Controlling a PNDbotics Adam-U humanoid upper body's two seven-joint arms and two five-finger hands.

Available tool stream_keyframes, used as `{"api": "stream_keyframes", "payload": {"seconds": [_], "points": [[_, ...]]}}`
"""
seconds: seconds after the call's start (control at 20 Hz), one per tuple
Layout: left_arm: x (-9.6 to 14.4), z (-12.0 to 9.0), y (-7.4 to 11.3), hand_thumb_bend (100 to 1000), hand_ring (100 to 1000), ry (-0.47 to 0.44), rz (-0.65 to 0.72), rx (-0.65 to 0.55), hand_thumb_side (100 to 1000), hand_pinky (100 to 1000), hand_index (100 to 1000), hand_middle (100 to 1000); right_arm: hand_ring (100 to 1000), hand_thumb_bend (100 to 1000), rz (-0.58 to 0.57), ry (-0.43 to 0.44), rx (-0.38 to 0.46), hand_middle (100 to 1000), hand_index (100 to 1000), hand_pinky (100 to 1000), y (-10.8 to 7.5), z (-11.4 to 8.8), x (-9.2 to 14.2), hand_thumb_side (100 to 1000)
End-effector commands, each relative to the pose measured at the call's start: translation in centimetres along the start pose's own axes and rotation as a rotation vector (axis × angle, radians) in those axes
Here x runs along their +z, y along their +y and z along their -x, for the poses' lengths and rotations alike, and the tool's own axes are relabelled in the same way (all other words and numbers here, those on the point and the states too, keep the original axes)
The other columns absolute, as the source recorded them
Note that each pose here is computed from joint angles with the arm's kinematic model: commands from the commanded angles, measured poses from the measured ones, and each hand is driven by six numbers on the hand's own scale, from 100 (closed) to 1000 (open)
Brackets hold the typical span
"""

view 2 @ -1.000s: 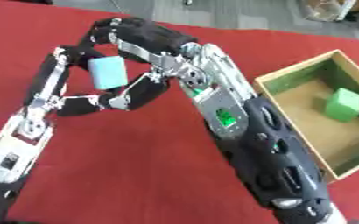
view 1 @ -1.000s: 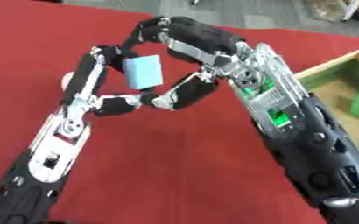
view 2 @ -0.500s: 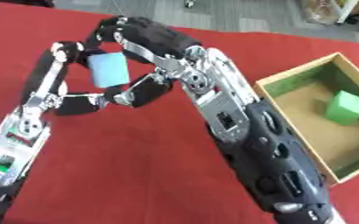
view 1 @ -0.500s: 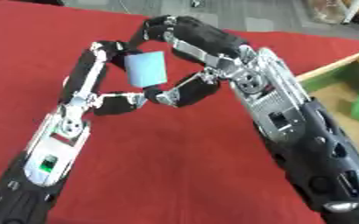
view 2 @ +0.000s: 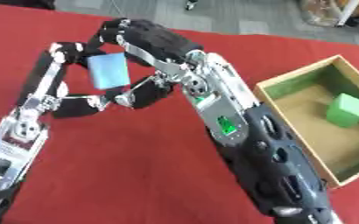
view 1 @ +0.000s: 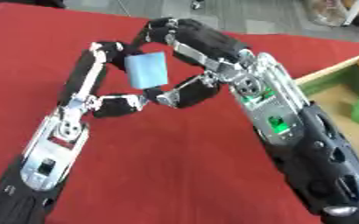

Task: Pick up the objects with one hand, pass them to the other hand, and then place them into the box on the other side of the table.

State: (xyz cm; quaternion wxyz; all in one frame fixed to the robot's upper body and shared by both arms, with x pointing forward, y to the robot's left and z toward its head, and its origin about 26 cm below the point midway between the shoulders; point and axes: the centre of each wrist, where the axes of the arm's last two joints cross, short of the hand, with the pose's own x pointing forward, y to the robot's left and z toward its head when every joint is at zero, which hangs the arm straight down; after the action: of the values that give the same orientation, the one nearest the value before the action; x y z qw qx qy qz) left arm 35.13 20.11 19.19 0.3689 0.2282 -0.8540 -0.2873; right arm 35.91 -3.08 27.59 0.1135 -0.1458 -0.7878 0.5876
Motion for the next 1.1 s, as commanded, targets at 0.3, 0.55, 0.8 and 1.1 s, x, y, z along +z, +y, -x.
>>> {"api": "stream_keyframes", "payload": {"seconds": [0.3,0.55,0.8,1.1], "points": [[-0.34,-1.04,0.88,100,466,-0.032,-0.02,0.033,100,580,443,382,803,420,0.037,-0.003,0.029,680,760,830,-0.65,-0.18,-0.12,120],[-0.36,-1.19,0.89,100,466,-0.039,-0.019,0.055,100,579,446,384,798,417,0.04,-0.001,0.04,658,747,828,-0.59,-0.2,-0.12,111],[-0.35,-1.26,0.85,100,466,-0.046,-0.013,0.07,100,580,449,385,792,413,0.041,0.003,0.044,638,731,825,-0.45,-0.12,-0.11,100],[-0.36,-1.27,0.85,100,467,-0.051,-0.006,0.075,100,582,451,387,764,384,0.062,0.006,0.029,583,685,807,-0.45,0.02,0.07,100]]}}
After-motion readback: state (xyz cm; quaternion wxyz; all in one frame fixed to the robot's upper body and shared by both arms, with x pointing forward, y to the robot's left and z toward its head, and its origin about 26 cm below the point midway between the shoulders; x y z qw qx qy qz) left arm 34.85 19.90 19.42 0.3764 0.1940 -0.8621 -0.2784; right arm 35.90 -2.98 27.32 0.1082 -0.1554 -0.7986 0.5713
